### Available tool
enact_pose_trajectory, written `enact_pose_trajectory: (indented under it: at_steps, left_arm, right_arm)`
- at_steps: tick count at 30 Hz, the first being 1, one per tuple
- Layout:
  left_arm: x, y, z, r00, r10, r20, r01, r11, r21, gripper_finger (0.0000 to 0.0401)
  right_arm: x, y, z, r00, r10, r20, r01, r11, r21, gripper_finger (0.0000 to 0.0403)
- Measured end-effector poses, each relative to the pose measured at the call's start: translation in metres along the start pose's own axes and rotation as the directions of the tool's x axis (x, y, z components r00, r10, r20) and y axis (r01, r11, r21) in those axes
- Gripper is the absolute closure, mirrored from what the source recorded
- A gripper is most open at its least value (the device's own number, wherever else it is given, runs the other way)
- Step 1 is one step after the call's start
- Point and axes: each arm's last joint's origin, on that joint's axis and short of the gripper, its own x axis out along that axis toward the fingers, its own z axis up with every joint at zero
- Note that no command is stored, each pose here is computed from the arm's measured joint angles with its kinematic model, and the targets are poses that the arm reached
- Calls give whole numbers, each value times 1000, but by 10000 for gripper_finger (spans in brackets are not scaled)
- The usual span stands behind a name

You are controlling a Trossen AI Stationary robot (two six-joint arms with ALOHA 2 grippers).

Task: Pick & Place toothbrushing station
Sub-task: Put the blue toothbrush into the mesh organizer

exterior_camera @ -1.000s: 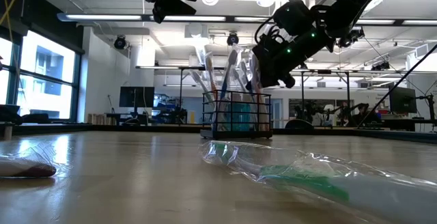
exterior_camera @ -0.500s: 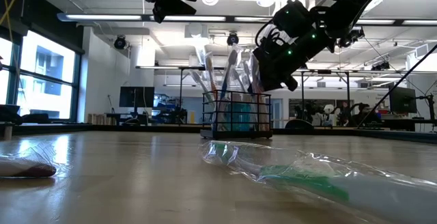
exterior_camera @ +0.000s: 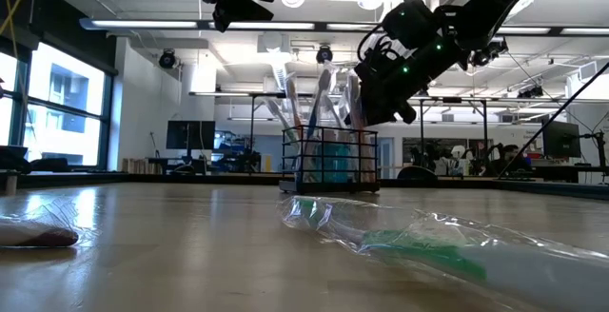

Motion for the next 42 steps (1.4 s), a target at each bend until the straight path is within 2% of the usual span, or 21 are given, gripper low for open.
enact_pose_trajectory:
  at_steps: [22,42]
  left_arm:
    - [0,0,0,1000,0,0,0,1000,-2,208]
    - [0,0,0,1000,0,0,0,1000,0,208]
  right_arm:
    - [-7,1,1,1000,8,-18,-8,1000,22,263]
    - [-15,2,6,997,79,-18,-78,997,26,263]
